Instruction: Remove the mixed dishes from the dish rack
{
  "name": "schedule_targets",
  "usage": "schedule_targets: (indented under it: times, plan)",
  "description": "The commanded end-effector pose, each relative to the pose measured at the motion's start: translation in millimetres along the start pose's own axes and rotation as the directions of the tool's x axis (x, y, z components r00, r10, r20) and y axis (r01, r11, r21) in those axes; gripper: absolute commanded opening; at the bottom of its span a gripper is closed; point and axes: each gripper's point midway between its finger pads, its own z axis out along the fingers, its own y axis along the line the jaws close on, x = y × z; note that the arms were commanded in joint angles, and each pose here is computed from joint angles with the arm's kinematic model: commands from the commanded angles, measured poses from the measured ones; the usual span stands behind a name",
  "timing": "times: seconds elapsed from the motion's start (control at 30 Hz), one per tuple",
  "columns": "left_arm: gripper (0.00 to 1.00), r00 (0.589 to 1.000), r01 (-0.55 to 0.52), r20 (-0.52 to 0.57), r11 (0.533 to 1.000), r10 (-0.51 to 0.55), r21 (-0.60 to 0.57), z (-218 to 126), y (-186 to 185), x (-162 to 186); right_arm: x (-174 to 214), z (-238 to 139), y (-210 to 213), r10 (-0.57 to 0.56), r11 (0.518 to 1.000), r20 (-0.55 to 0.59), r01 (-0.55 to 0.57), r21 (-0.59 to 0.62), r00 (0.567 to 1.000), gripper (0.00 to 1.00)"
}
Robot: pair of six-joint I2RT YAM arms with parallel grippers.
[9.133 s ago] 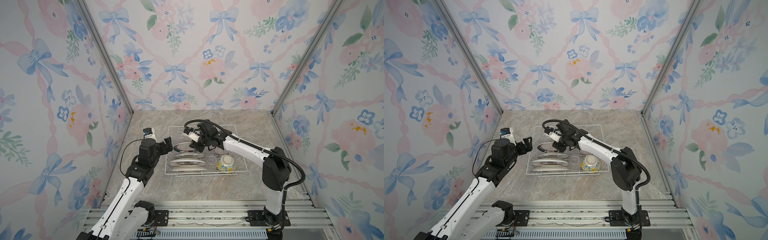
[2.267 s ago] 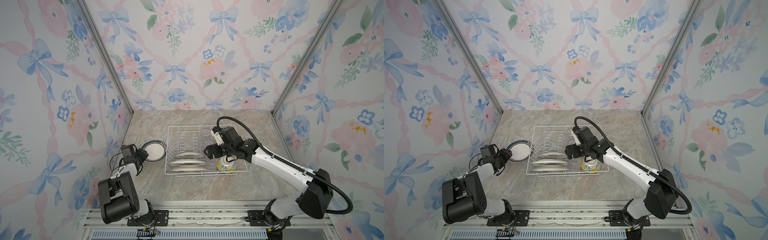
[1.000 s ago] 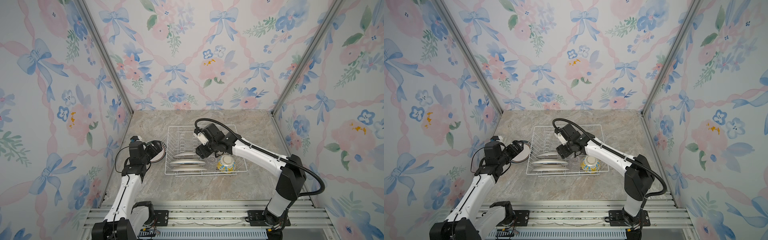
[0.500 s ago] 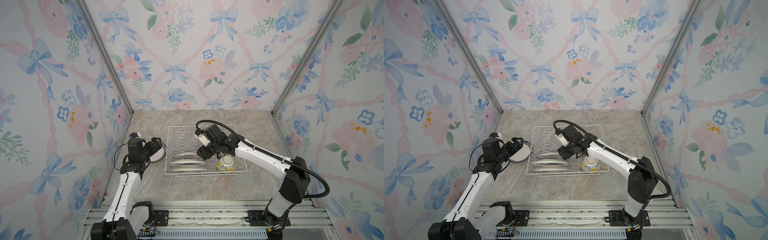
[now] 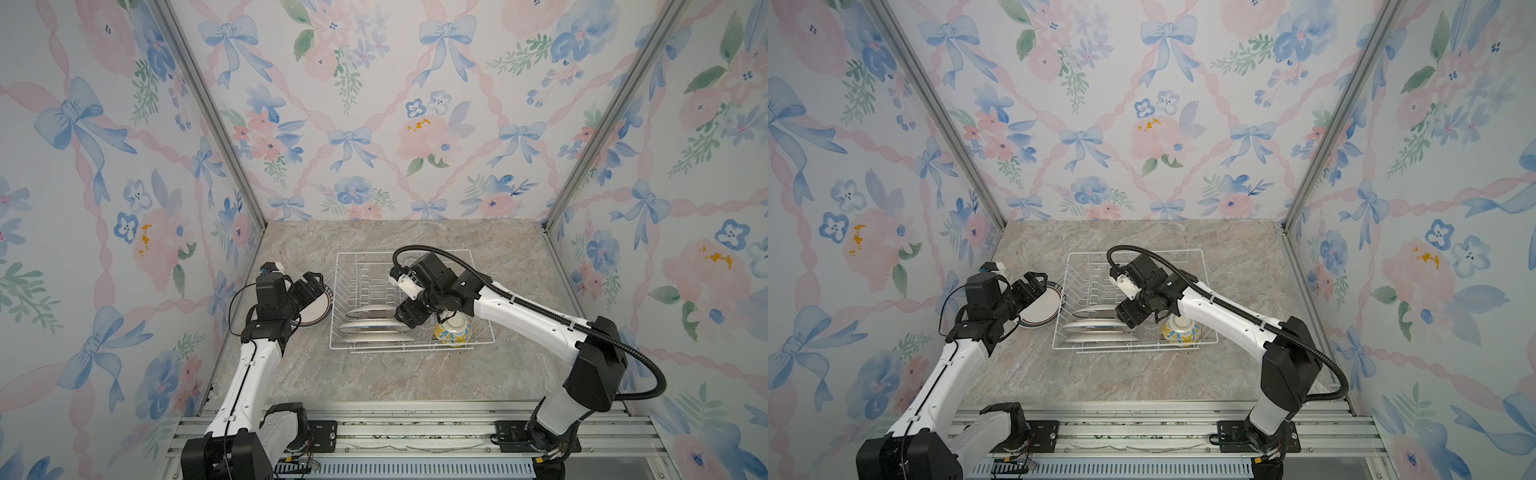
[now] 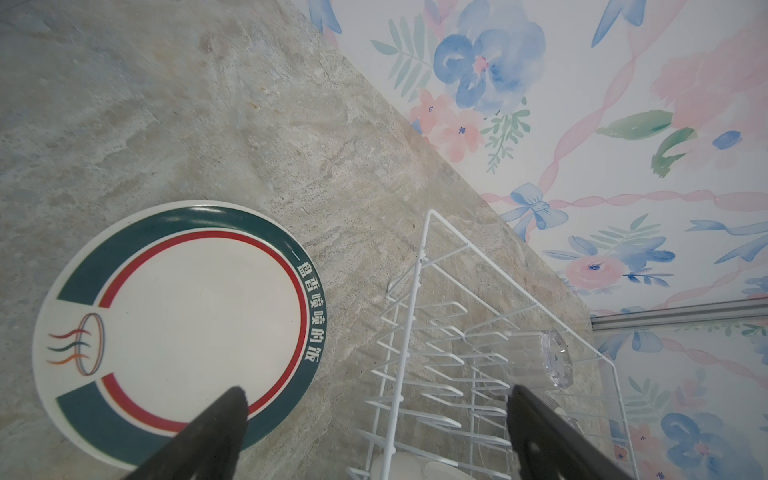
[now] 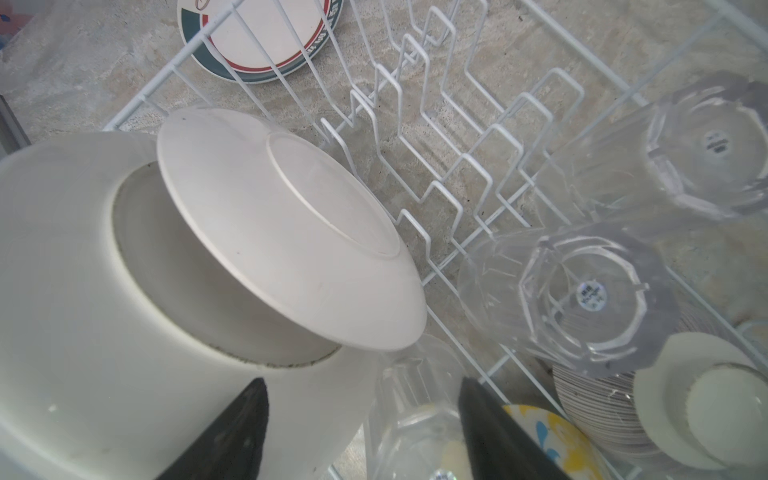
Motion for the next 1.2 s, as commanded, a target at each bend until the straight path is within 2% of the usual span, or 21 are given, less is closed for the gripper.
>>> schedule_targets:
  times: [0.0,0.3,0.57,0.7,0.83,1.17]
  plan:
    - [0.98,1.000,-0.022,-0.005,1.000,0.022,0.016,-1.3,-6.3,-1.6,1.2,8.2,2.9,-0.020,1.000,-0.030,0.020,0.003,0.999,0.74]
    - [0.98,1.000,-0.019,-0.009,1.000,0.019,0.000,1.7,-3.0,-0.1,-8.0,22.8,-1.0,-0.020,1.000,-0.018,0.021,0.021,1.000,0.72]
    - [0.98,0.999,-0.011,-0.036,1.000,0.011,0.004,7.1,-4.5,4.5,-20.1,38.1,-1.1,-0.092,0.996,-0.045,0.092,0.009,0.995,0.70]
    - [0.98,0.999,-0.014,-0.035,1.000,0.014,0.004,6.9,-5.0,5.5,-25.0,42.9,3.1,-0.109,0.994,-0.037,0.108,-0.021,0.993,0.68]
    - [0.98,0.999,-0.019,-0.029,1.000,0.019,0.004,5.5,-5.2,5.2,-28.7,45.2,8.1,-0.128,0.991,-0.021,0.127,-0.051,0.992,0.58]
    - [0.98,0.999,-0.014,-0.041,1.000,0.014,-0.002,9.1,-3.2,8.1,-28.5,37.5,23.0,-0.203,0.970,0.003,0.202,-0.137,0.979,0.57]
